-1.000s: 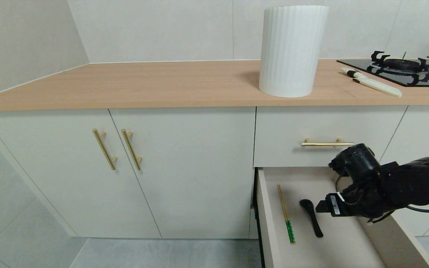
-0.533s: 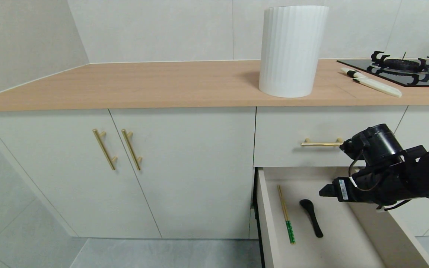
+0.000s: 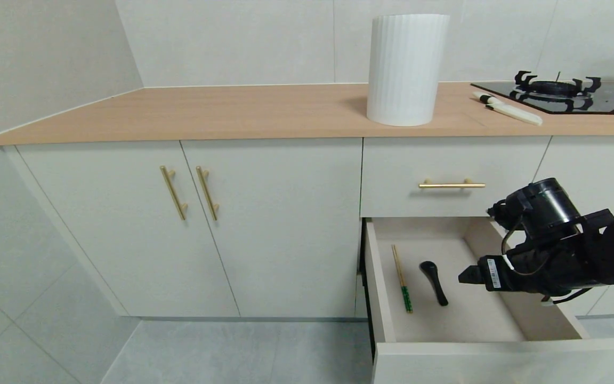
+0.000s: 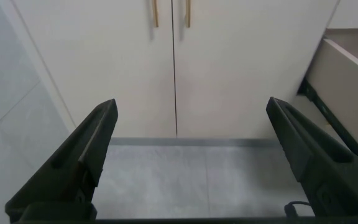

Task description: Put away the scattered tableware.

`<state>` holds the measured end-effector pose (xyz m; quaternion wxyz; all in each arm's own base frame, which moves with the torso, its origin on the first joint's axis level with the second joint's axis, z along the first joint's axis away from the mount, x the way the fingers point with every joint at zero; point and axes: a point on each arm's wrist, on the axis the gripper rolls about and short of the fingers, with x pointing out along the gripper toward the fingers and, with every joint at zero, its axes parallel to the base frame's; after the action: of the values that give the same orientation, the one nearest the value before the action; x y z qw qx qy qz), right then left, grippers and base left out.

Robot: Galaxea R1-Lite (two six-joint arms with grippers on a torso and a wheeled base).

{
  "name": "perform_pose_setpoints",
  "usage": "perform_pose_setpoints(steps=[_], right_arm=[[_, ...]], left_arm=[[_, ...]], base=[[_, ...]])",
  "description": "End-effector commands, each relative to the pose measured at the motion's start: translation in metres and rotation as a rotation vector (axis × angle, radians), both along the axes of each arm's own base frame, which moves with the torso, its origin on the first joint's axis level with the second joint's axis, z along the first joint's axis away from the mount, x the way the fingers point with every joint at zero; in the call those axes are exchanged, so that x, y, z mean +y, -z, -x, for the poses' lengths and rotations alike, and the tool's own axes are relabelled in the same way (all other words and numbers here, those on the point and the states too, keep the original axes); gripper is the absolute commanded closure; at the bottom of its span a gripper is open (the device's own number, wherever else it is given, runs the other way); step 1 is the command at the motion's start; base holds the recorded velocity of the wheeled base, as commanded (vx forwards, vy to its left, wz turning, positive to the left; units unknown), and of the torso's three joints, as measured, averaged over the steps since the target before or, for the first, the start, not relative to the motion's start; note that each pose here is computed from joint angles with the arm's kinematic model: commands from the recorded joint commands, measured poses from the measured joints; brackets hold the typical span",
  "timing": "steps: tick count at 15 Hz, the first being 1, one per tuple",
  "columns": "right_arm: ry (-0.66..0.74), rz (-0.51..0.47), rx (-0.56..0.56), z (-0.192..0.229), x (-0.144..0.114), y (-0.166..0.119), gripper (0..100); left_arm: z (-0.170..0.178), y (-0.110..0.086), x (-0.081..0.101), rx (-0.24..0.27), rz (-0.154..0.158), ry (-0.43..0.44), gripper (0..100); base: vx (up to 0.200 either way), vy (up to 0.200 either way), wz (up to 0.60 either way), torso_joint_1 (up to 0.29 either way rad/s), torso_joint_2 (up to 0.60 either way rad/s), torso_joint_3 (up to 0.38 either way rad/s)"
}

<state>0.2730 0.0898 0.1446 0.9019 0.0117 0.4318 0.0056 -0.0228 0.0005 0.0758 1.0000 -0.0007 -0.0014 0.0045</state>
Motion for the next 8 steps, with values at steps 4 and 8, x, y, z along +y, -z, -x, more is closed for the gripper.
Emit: perform_pose_setpoints(steps=[4, 8], right_arm=[[-0.047, 0.023, -0.001, 0.014, 0.002, -0.002, 0], [-0.169, 0.075, 0.098, 0.053, 0.012, -0.017, 0]], left_arm=[[0.0, 0.0, 0.0, 0.0, 0.0, -0.002, 0], [0.0, 0.0, 0.0, 0.0, 0.0, 0.0, 0]], base=[[0.0, 0.0, 0.0, 0.0, 0.0, 0.0], [0.0, 0.0, 0.0, 0.0, 0.0, 0.0]])
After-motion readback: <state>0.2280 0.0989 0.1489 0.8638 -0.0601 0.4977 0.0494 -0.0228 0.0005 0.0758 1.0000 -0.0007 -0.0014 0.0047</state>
